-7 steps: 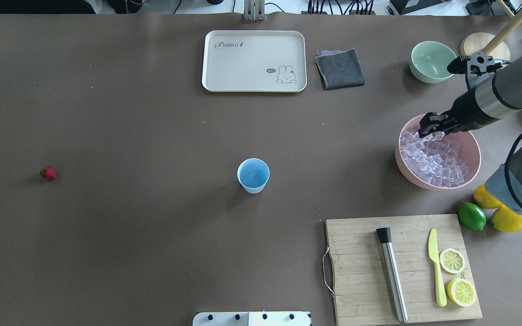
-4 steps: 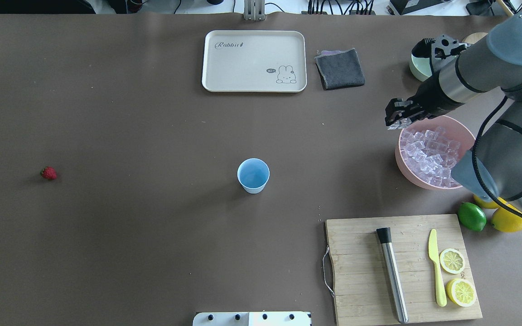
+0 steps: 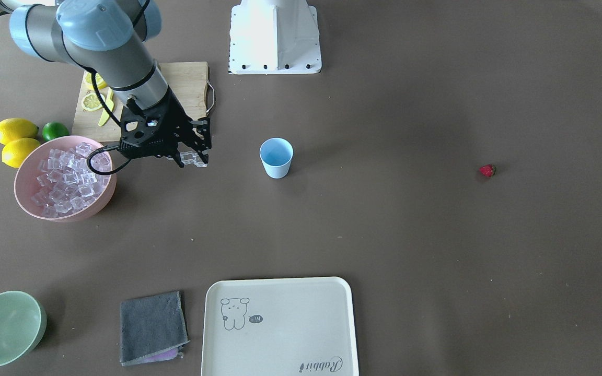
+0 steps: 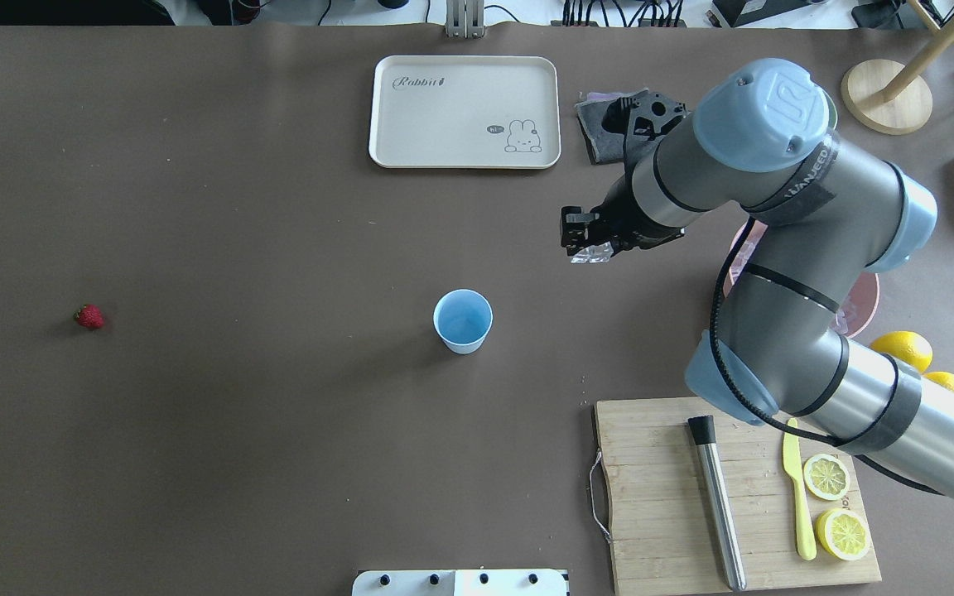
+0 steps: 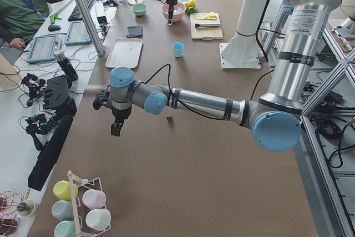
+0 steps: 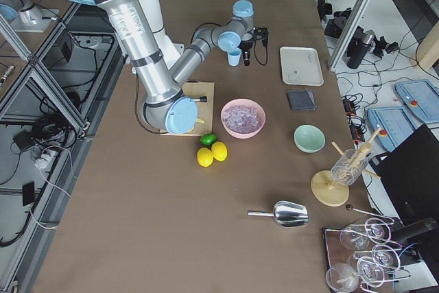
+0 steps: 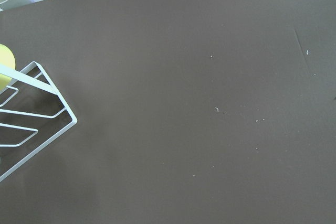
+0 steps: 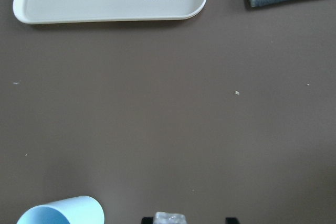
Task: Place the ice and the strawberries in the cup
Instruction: 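Carry the ice cube with the right gripper over the blue cup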
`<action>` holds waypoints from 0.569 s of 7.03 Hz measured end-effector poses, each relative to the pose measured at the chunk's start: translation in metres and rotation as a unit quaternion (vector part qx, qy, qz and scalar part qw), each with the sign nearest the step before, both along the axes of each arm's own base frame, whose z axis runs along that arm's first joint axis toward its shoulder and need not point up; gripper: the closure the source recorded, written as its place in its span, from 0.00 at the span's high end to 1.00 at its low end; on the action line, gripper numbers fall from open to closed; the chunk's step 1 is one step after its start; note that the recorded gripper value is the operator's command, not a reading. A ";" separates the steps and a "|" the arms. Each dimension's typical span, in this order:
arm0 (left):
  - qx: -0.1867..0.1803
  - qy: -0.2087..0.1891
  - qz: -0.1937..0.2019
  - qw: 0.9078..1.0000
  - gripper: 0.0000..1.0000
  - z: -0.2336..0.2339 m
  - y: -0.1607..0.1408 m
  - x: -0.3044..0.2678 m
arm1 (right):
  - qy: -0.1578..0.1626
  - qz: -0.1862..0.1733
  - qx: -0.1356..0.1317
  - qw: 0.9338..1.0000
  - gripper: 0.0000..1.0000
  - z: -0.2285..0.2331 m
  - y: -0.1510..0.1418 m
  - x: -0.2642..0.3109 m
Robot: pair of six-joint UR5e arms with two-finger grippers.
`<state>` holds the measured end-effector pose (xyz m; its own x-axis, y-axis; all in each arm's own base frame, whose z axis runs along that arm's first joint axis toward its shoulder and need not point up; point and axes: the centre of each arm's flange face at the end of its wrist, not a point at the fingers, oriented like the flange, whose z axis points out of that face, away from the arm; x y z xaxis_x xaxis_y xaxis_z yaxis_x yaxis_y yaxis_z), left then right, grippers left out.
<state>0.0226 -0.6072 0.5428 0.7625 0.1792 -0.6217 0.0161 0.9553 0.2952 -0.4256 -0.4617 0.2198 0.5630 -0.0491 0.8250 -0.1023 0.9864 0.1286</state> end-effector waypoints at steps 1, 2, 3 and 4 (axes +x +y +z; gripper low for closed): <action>-0.002 0.000 0.000 1.000 0.97 0.002 0.000 0.000 | -0.007 0.008 -0.002 1.000 0.00 -0.022 0.013 -0.032; -0.003 -0.001 0.000 1.000 0.97 0.004 0.000 0.000 | -0.011 0.013 -0.005 1.000 0.00 -0.041 0.024 -0.064; -0.005 -0.001 0.000 1.000 0.97 0.005 0.000 0.000 | -0.012 0.017 -0.004 1.000 0.00 -0.054 0.038 -0.090; -0.005 -0.001 0.000 1.000 0.97 0.006 -0.001 0.000 | -0.009 0.018 -0.001 1.000 0.00 -0.059 0.053 -0.110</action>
<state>0.0226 -0.6078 0.5489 0.7637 0.1732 -0.6219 0.0147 0.9584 0.2850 -0.5359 -0.4089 0.1612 0.5496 -0.0275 0.8349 -0.1395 0.9824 0.1242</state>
